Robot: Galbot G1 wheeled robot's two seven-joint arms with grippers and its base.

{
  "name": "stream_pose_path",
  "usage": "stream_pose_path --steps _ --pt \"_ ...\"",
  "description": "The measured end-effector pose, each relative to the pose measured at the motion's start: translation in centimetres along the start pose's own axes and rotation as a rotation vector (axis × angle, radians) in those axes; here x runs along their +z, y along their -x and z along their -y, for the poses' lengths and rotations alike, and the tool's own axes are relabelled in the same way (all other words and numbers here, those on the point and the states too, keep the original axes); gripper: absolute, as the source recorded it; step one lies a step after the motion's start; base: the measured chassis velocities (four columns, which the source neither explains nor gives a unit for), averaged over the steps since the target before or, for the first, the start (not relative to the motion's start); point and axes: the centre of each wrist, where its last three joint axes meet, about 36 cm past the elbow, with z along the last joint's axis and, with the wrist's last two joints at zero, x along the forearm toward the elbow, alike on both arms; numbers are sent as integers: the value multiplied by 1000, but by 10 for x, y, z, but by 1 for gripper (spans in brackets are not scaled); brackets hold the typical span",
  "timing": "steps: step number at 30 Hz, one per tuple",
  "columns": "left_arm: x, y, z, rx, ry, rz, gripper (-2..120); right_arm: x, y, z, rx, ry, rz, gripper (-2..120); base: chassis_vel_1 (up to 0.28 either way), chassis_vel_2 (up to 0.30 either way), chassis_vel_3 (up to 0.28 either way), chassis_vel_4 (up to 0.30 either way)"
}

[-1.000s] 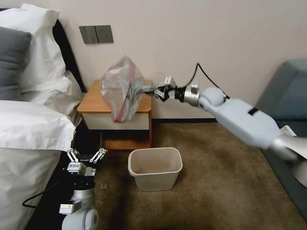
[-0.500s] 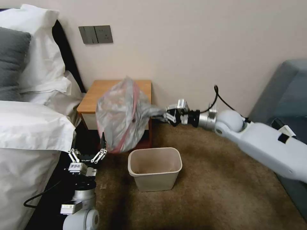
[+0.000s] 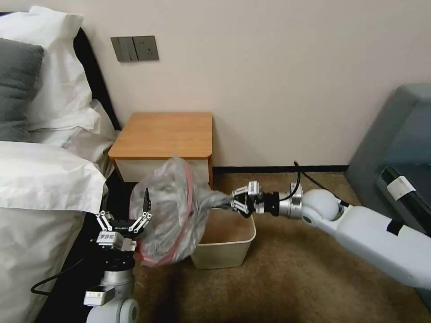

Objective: Pick up the garbage bag from the table and place it over the trash can.

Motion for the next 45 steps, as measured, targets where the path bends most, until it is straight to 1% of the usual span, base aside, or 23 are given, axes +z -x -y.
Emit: stream_pose_path --steps 4,5,7,8,11,15,23,30,31,32,33,37,38,40,41,42,43,44,45 --pt "1 1 1 0 -1 3 93 24 -3 0 0 8 -37 0 0 0 0 0" --pt "1 1 1 0 -1 3 93 24 -3 0 0 8 -37 0 0 0 0 0" --pt "1 1 1 0 -1 3 93 37 -4 0 0 12 -57 0 0 0 0 0" --pt "1 1 1 0 -1 3 93 37 -4 0 0 12 -57 0 0 0 0 0" --pt "1 0 0 0 0 0 93 51 -2 0 -1 14 -76 0 0 0 0 0" --pt "1 0 0 -1 0 -1 93 62 3 4 -4 11 -91 0 0 0 0 0" --pt "1 0 0 -4 1 -2 93 69 -2 15 -5 -8 -117 0 0 0 0 0" --pt "2 1 0 -8 -1 2 93 67 -22 21 -13 -22 -154 0 0 0 0 0" --pt "3 1 1 -8 -2 3 93 65 -23 21 -20 -24 -154 3 0 0 0 0" --pt "3 2 1 -9 -3 3 93 65 -24 21 -28 -24 -154 7 0 0 0 0" --pt "3 2 1 -9 -3 3 93 65 -24 21 -28 -24 -154 7 0 0 0 0" --pt "5 2 3 -11 -7 4 93 63 -19 19 -65 -25 -149 24 0 0 0 0" --pt "5 2 3 -11 -7 4 93 63 -19 19 -65 -25 -149 24 0 0 0 0" --pt "5 2 3 -11 -7 4 93 62 -16 19 -85 -33 -153 34 0 0 0 0" --pt "5 2 3 -11 -6 3 93 61 -15 20 -93 -40 -157 39 0 0 0 0" --pt "5 2 3 -11 -6 3 93 61 -15 20 -93 -40 -157 39 0 0 0 0" --pt "5 2 2 -12 -6 4 93 60 -15 23 -98 -49 -162 43 0 0 0 0" --pt "5 2 2 -12 -6 4 93 58 -15 26 -104 -60 -170 49 0 0 0 0" --pt "5 2 3 -12 -6 4 93 56 -16 29 -110 -69 -176 52 0 0 0 0"
